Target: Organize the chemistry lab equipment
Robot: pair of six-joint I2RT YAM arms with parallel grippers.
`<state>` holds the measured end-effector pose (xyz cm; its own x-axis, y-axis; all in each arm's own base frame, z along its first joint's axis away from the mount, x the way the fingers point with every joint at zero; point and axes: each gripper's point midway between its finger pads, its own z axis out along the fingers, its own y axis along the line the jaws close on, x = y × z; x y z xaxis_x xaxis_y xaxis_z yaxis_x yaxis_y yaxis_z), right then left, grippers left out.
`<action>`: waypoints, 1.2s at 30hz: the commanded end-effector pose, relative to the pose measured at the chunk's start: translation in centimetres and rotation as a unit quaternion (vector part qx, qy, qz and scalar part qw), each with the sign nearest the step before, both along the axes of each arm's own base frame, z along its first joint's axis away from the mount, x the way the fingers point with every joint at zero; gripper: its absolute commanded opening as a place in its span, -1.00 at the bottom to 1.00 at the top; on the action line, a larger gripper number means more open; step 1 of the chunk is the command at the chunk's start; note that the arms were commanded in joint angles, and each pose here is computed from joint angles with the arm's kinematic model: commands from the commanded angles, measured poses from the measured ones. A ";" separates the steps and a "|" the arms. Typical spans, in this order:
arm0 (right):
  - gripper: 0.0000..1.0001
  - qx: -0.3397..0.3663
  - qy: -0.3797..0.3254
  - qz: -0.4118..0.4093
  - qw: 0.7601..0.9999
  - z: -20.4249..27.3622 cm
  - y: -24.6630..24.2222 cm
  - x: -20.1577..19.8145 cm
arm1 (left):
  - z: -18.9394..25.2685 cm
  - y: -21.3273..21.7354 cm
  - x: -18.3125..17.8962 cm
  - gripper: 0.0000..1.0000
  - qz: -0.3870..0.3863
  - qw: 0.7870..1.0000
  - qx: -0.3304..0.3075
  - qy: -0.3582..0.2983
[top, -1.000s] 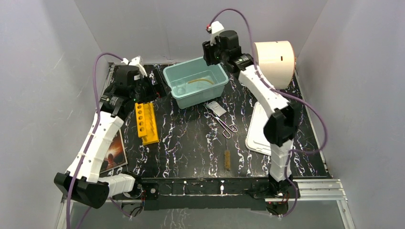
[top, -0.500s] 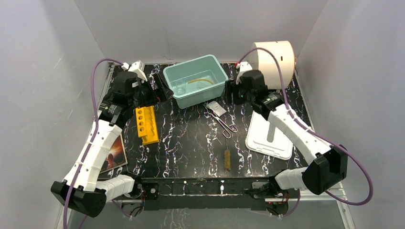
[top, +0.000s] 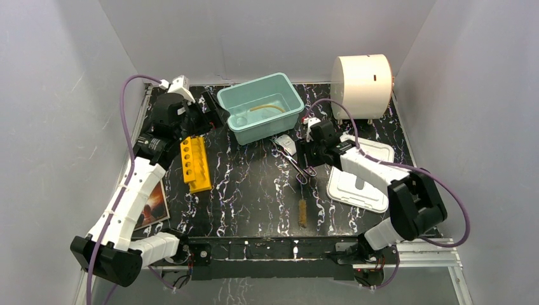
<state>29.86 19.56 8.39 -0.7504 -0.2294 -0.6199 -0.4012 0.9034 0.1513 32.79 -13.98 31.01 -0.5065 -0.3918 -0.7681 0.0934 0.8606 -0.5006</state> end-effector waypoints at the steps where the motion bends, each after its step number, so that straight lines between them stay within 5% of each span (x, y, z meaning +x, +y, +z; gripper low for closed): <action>1: 0.43 0.017 -0.045 0.029 0.998 1.0 2.4 2.8 | 0.7 -0.6 0.6 0.87 -0.007 1.000 -0.010 -0.011; 33: 0.01 -0.076 -0.048 0.120 0.989 -5.7 4.7 4.5 | -0.2 0.0 0.4 0.90 -0.006 1.000 0.015 -0.006; 36: -0.23 -0.083 -0.047 0.129 0.987 -5.9 4.6 4.3 | -0.3 0.0 0.3 0.89 -0.006 1.000 0.016 -0.005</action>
<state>33.48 23.56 2.38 -0.6321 -0.4738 -0.6131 -0.5945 0.8041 -0.0085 33.37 -14.17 30.16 -0.5218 -0.3681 -0.7696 0.0968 0.8707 -0.4821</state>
